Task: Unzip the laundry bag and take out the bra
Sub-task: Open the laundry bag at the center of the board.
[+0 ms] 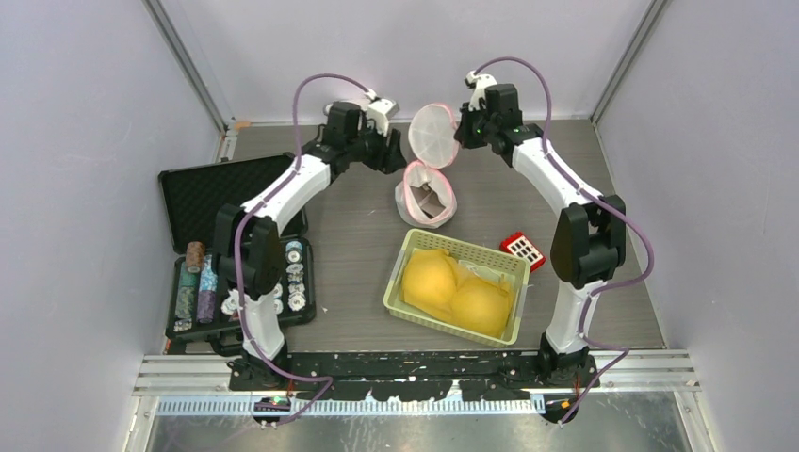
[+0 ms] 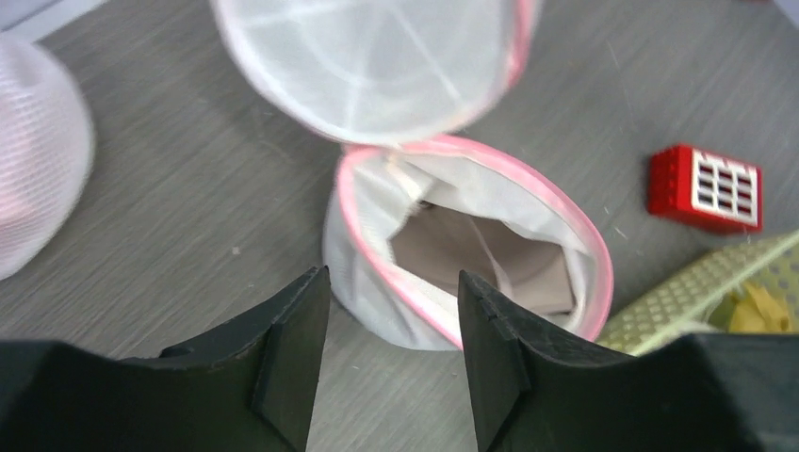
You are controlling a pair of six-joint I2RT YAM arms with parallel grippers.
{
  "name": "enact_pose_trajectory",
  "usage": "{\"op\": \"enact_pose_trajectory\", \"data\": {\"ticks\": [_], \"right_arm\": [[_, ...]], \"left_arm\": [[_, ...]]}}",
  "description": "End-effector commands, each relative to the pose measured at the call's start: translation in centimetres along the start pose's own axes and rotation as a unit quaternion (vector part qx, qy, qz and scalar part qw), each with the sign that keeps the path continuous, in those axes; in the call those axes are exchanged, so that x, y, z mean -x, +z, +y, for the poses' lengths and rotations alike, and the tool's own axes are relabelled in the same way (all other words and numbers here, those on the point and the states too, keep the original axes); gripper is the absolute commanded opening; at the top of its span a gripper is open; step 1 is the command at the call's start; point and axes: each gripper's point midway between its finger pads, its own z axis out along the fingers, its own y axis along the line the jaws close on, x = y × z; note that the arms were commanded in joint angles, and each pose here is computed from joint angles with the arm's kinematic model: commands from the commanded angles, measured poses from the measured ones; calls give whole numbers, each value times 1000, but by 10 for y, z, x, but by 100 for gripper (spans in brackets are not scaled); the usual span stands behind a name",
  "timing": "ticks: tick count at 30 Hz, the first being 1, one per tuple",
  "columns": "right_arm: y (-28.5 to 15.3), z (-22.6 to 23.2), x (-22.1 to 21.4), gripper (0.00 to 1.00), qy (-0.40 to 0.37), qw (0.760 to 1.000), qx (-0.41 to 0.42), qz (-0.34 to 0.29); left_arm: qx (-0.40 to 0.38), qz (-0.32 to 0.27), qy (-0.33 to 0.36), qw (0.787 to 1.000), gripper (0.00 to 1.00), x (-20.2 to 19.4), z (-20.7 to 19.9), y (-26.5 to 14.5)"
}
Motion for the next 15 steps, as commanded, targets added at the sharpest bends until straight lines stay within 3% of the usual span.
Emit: {"op": "enact_pose_trajectory", "data": {"ticks": [1,6,11,15], "right_arm": [[-6,-5,30,1,63,997,19,-29],[-8,-23,36,1,91,995,11,-33],[-6,-20,37,1,100,994,32,-29],[-2,-20,37,1,102,994,35,-27]], "left_arm": [[-71,14,114,991,54,1,-42,2],[-110,50,205,971,56,-21,-71,21],[-143,77,314,935,55,-45,-92,38],[-156,79,350,920,51,-50,-95,45]]}}
